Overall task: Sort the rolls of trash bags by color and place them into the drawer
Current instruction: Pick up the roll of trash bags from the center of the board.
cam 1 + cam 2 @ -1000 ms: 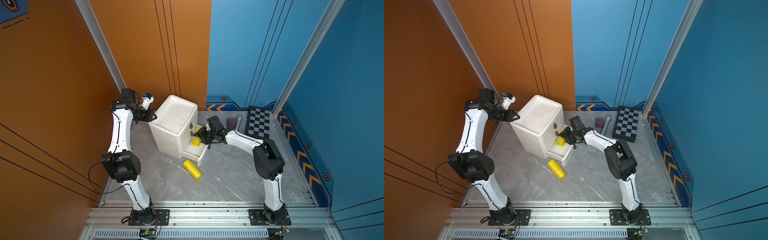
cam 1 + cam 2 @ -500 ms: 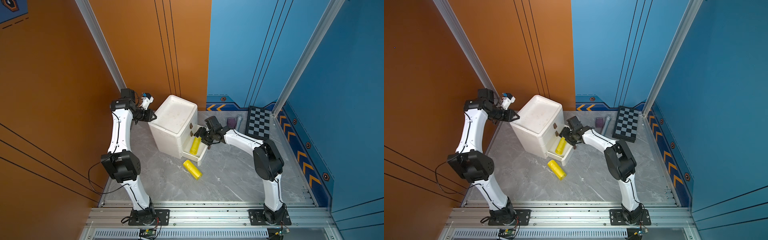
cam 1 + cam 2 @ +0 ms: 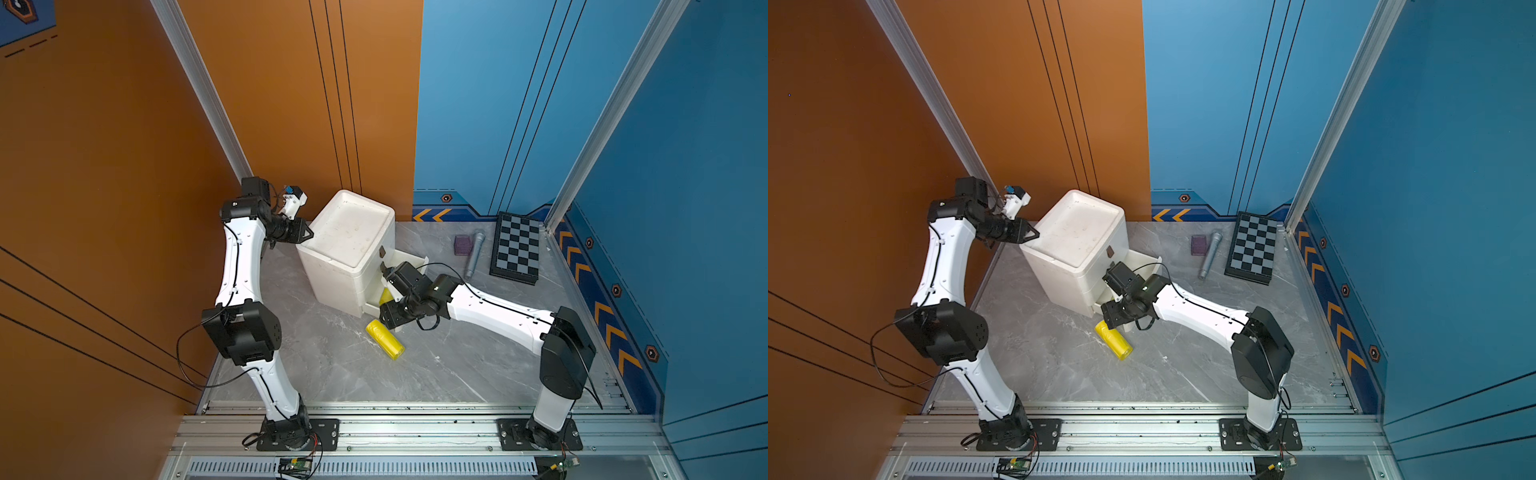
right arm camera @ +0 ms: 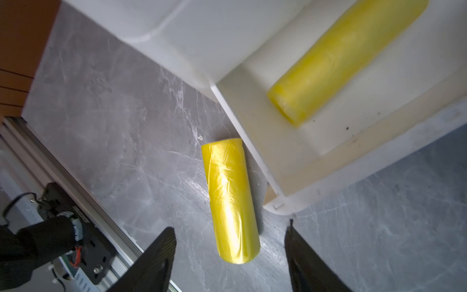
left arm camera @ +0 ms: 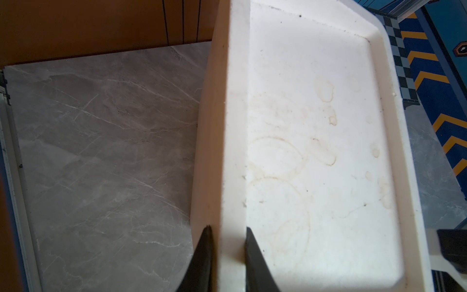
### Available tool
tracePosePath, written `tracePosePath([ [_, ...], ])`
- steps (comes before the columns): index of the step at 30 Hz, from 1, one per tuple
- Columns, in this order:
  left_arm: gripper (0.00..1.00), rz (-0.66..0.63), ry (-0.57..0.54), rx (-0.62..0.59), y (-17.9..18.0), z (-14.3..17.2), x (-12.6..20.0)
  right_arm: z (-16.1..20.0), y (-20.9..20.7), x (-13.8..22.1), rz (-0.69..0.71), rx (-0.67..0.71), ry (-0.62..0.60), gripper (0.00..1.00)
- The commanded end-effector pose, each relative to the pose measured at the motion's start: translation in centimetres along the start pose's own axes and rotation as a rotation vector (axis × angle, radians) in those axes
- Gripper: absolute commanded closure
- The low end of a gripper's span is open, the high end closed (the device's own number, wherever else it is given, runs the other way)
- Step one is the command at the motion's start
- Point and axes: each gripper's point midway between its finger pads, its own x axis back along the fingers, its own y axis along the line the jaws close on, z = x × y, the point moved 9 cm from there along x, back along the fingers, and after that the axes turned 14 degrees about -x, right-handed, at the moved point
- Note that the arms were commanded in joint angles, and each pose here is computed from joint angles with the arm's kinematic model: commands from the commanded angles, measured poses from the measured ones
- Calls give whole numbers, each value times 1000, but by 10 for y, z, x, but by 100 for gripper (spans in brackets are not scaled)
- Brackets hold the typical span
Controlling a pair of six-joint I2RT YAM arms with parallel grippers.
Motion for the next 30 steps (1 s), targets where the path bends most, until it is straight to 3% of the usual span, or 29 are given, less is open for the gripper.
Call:
tracePosePath([
  [1,100,114,-240,-11,-34,-30,55,12,-13,-9,123,111,45,29],
  [11,100,104,-240,-19,-36,-29,58,30,7,-45,144,219,107,28],
  [30,100,103,-238,-16,-34,-27,58,29,17,-89,94,234,142,31],
])
